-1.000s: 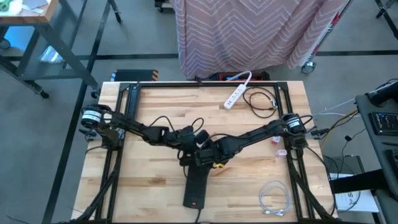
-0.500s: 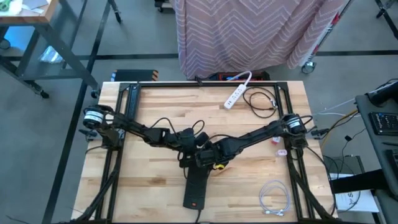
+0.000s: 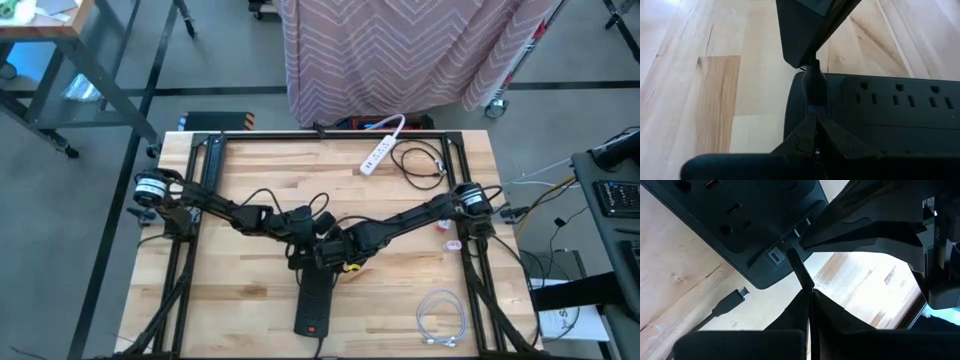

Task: Insert USB
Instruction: Insert the bottom black charger cable into the bottom black outlet extension

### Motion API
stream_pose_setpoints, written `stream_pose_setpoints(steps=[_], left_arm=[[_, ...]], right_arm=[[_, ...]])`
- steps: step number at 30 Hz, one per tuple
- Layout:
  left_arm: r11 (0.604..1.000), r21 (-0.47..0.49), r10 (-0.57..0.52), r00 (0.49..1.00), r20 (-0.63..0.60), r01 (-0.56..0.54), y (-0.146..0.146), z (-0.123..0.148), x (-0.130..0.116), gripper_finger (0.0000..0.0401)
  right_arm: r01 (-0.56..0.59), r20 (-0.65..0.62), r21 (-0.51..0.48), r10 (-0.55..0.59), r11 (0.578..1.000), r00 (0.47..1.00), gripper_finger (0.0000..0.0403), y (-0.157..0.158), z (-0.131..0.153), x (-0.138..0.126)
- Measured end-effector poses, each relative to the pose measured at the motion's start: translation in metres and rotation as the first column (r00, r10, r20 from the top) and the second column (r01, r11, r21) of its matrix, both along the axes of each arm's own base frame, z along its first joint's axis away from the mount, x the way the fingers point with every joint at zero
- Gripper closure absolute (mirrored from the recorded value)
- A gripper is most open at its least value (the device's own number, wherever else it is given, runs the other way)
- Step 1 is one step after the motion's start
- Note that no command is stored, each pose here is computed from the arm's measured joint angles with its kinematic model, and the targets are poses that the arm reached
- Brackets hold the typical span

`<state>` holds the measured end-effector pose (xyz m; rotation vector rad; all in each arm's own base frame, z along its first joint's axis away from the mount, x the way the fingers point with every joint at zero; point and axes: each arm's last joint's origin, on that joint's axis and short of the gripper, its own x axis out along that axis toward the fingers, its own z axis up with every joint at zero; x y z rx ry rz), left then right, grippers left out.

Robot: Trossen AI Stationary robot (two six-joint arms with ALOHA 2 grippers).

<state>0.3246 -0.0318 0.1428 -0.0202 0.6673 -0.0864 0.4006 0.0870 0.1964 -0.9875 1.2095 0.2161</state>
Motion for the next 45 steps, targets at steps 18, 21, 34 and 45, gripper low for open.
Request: stream_pose_setpoints(steps=[18,21,34,45], left_arm=[[1.000,0.007,-0.007,1.000,0.009,0.007,0.0000,-0.0003,-0.0003,0.0401],[1.000,0.008,-0.009,1.000,0.009,0.009,0.0000,-0.0006,-0.0005,0.0401],[1.000,0.016,-0.019,1.000,0.019,0.019,-0.0003,-0.0009,-0.0004,0.0401],[1.000,0.017,-0.019,1.000,0.019,0.019,-0.0003,-0.0009,-0.0004,0.0401]], right_arm=[[-0.026,0.010,-0.006,0.026,1.000,1.000,0.0403,0.0005,0.0004,0.0018],[-0.040,-0.001,-0.009,0.040,0.999,0.999,0.0403,0.0004,0.0003,0.0013],[-0.054,-0.011,0.033,0.054,0.998,0.998,0.0403,0.0012,0.0002,0.0011],[-0.051,-0.016,0.036,0.051,0.998,0.999,0.0403,0.0001,-0.0016,0.0005]])
